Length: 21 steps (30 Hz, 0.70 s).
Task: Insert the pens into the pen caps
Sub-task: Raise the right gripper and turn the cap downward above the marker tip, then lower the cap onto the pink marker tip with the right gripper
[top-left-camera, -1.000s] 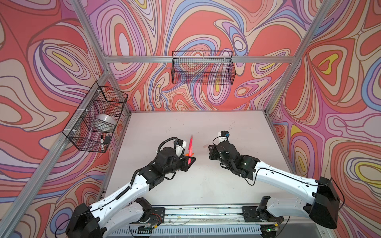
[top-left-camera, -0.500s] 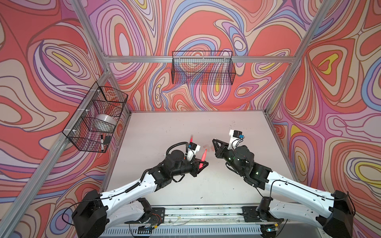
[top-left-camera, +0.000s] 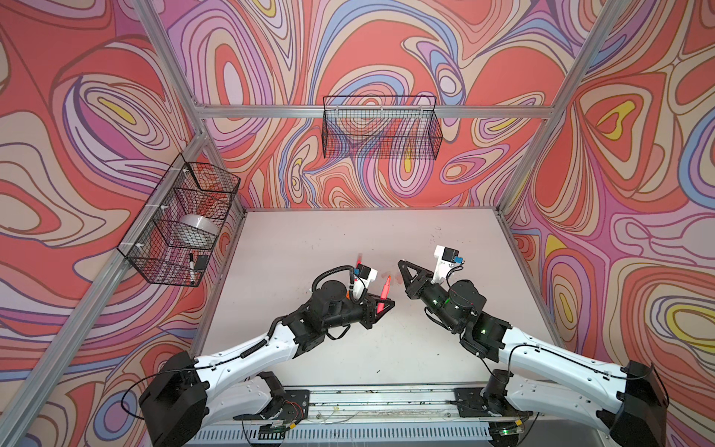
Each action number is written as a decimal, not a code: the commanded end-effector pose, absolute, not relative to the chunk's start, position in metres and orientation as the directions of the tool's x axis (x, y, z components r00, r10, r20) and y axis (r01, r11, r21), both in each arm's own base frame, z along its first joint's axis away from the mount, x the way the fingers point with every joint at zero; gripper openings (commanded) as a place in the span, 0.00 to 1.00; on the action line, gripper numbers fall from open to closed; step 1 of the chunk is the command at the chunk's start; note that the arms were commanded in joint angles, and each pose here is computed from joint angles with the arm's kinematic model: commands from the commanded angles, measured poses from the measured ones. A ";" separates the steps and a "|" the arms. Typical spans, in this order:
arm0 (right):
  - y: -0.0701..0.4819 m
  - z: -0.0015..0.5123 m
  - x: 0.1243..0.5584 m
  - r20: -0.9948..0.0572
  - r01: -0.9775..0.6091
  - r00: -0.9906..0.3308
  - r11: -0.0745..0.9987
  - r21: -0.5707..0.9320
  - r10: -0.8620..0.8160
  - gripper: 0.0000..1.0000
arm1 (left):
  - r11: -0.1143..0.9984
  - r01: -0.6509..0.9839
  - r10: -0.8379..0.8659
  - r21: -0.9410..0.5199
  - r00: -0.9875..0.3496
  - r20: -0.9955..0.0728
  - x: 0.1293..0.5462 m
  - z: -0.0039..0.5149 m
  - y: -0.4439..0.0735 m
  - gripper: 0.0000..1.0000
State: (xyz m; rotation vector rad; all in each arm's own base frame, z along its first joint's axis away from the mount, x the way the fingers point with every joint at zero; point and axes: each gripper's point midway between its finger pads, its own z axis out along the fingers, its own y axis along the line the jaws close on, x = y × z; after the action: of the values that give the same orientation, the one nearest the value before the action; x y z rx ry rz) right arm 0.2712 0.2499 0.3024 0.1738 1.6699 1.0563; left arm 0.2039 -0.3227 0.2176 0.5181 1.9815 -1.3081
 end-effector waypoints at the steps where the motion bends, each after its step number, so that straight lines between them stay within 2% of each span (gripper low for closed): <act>1: 0.251 0.306 0.269 -0.690 -0.398 -0.395 0.564 0.724 0.607 0.00 | 0.357 0.670 -0.074 -0.651 -0.674 -0.735 0.203 0.232 -0.330 0.00; 21: 0.267 0.289 0.276 -0.688 -0.382 -0.445 0.573 0.725 0.574 0.00 | 0.362 0.681 -0.068 -0.637 -0.662 -0.746 0.209 0.234 -0.336 0.00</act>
State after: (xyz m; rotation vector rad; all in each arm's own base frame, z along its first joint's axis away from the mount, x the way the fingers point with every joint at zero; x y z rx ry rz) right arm 0.2757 0.2636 0.2824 0.1614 1.7311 1.0648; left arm 0.2069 -0.3299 0.2130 0.5198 1.9929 -1.3275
